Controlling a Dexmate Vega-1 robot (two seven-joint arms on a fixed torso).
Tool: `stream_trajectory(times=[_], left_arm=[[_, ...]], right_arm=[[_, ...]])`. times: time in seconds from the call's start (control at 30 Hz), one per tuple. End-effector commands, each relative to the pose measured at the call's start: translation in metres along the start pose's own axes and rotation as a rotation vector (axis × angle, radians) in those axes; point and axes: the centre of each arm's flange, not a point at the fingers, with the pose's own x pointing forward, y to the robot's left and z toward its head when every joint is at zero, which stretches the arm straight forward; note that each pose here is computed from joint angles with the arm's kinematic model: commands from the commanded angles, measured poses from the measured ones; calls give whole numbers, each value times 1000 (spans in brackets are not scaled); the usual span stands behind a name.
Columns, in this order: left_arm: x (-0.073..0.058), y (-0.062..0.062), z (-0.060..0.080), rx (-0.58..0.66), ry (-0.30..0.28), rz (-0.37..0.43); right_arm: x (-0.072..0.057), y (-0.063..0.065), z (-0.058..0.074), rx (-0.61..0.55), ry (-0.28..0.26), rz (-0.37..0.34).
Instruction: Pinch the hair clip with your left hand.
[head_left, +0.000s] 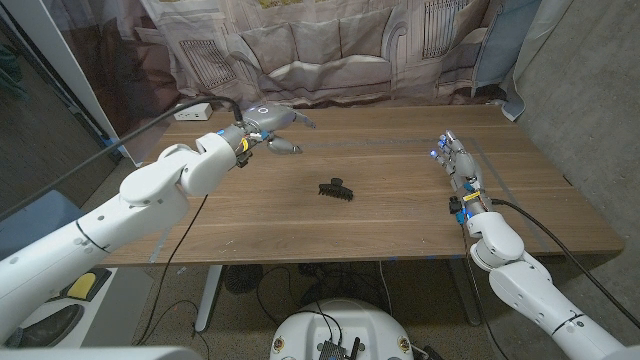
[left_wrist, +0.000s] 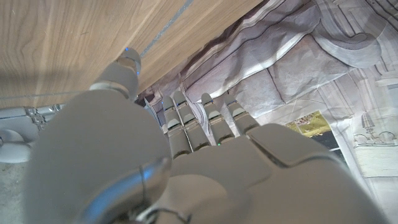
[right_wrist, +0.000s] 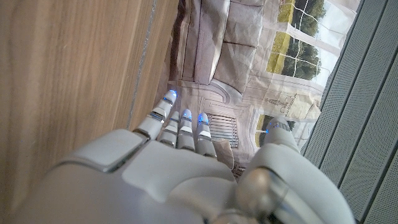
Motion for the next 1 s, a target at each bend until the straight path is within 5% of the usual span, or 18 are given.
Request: stream_trajectory(times=[0.03, 0.43, 1.0], left_arm=[[18, 6, 4, 66, -55, -124], [37, 4, 15, 90, -108, -218], [62, -1, 20, 94, -108, -333]], right_arm=[[1, 0, 6, -10, -6, 2], [-1, -2, 9, -9, -6, -13], [-6, -6, 9, -5, -15, -34]])
